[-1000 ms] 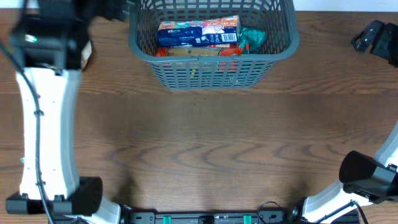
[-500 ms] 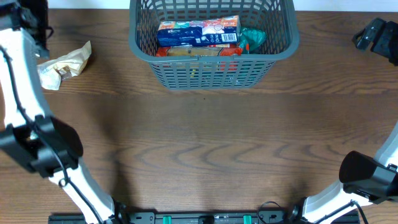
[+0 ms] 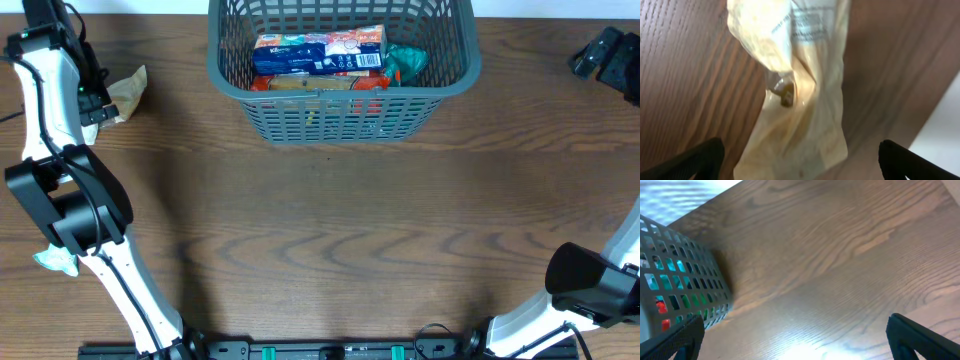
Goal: Pack container
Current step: 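Move the left gripper to the clear plastic bag and grasp it, then lift the clear bag with the left gripper and carry it toward the basket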
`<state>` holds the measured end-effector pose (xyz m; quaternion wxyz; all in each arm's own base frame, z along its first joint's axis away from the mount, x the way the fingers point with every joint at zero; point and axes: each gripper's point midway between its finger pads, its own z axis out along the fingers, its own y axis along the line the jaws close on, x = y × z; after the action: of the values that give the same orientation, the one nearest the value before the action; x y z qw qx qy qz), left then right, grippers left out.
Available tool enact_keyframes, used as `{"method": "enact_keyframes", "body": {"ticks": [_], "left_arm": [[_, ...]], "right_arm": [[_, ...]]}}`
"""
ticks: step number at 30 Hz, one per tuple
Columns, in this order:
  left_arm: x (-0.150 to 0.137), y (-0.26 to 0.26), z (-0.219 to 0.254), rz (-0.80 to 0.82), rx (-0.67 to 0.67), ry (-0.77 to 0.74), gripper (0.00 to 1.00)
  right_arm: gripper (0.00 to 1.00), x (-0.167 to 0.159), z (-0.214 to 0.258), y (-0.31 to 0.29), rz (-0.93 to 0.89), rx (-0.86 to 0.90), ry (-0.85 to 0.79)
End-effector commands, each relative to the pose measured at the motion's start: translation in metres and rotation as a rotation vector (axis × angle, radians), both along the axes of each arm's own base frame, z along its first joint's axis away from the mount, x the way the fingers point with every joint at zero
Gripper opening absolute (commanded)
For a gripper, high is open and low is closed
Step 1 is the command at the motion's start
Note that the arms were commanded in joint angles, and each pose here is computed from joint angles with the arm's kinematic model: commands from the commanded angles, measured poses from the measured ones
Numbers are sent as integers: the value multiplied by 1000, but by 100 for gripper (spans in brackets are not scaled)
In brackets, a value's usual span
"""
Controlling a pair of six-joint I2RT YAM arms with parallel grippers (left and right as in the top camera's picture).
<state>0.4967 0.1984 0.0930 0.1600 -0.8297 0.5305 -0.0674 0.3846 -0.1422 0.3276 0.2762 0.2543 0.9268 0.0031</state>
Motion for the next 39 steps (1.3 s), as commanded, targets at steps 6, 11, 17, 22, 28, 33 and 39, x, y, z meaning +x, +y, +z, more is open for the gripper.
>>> {"method": "enact_keyframes", "body": {"ticks": [6, 11, 17, 22, 28, 33, 39], "left_arm": [[-17, 31, -60, 97, -32, 98, 99], [-14, 41, -79, 109, -16, 102, 99], [-1, 56, -82, 82, 61, 67, 99], [7, 61, -83, 48, 95, 47, 99], [10, 63, -84, -9, 118, 50, 99], [5, 58, -87, -17, 103, 77, 99], [-7, 52, -91, -24, 78, 129, 80]], "right_arm": [[99, -2, -7, 1, -12, 14, 31], [99, -4, -9, 6, -6, 21, 46], [99, -2, -9, 13, 13, 18, 49], [99, -1, -10, 18, 25, 19, 51], [99, 0, -10, 23, 36, 19, 53], [99, -1, -10, 23, 36, 20, 56], [99, -1, -10, 22, 34, 16, 57]]}}
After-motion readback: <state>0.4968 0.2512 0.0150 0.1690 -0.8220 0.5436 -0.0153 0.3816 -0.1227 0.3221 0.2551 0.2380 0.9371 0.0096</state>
